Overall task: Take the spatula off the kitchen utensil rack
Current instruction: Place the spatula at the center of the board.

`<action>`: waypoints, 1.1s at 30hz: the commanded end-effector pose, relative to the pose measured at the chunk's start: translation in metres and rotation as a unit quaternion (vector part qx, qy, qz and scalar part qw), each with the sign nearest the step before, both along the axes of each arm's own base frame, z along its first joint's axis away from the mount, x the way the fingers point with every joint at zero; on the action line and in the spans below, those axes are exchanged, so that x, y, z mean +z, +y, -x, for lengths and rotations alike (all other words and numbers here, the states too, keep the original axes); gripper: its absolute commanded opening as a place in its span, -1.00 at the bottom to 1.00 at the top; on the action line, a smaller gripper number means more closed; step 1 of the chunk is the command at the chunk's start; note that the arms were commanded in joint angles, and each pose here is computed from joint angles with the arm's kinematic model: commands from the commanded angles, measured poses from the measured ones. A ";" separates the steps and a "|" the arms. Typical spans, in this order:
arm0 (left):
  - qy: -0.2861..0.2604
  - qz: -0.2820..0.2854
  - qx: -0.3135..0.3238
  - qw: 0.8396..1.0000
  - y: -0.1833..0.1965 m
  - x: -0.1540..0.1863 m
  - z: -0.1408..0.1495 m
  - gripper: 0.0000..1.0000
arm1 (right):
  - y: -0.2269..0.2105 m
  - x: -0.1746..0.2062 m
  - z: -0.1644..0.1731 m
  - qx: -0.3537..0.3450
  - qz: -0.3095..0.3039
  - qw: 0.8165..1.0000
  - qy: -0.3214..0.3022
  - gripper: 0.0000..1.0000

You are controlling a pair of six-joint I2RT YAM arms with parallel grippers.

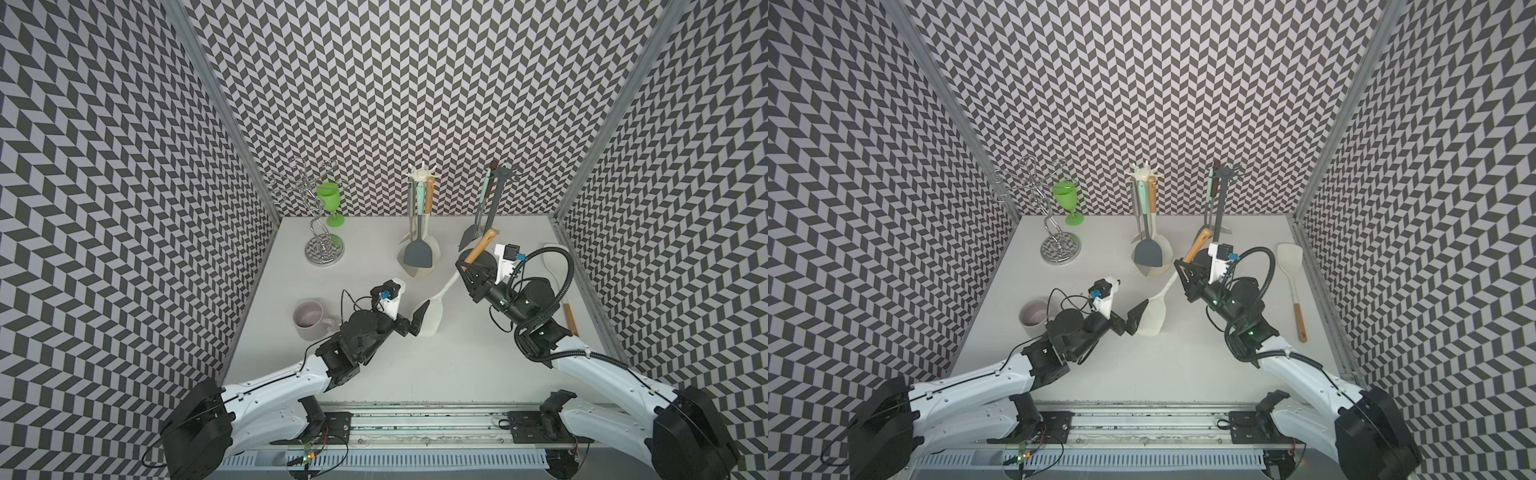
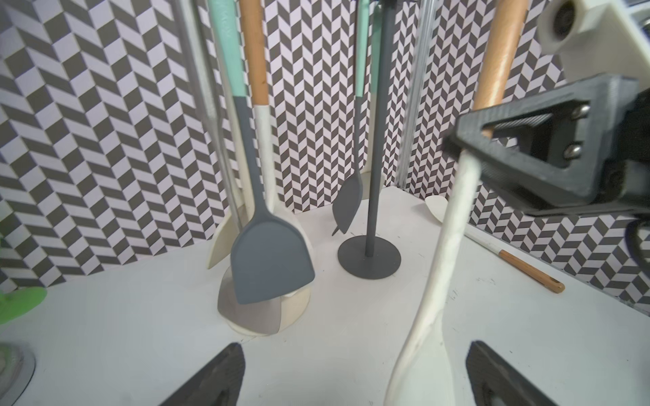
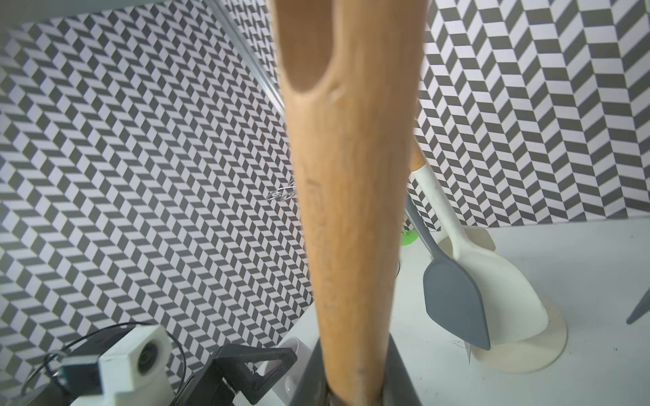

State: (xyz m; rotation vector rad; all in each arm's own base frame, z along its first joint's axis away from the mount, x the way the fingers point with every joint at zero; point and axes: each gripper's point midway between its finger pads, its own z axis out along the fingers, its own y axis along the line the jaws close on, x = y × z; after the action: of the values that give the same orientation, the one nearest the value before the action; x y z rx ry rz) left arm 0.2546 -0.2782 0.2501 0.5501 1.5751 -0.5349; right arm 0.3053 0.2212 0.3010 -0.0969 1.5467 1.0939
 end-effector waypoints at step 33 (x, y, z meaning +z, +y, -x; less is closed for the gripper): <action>-0.041 -0.305 -0.029 0.951 -0.111 -0.011 -0.074 -1.00 | -0.034 0.020 0.020 -0.047 -0.069 0.996 0.029 -0.97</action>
State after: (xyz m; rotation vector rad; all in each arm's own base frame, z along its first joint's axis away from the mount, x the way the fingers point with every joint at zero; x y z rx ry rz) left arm 0.3092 -0.4017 0.2270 1.1060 1.6479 -0.1364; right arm 0.2954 0.1811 0.2971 0.1660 1.5661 1.0910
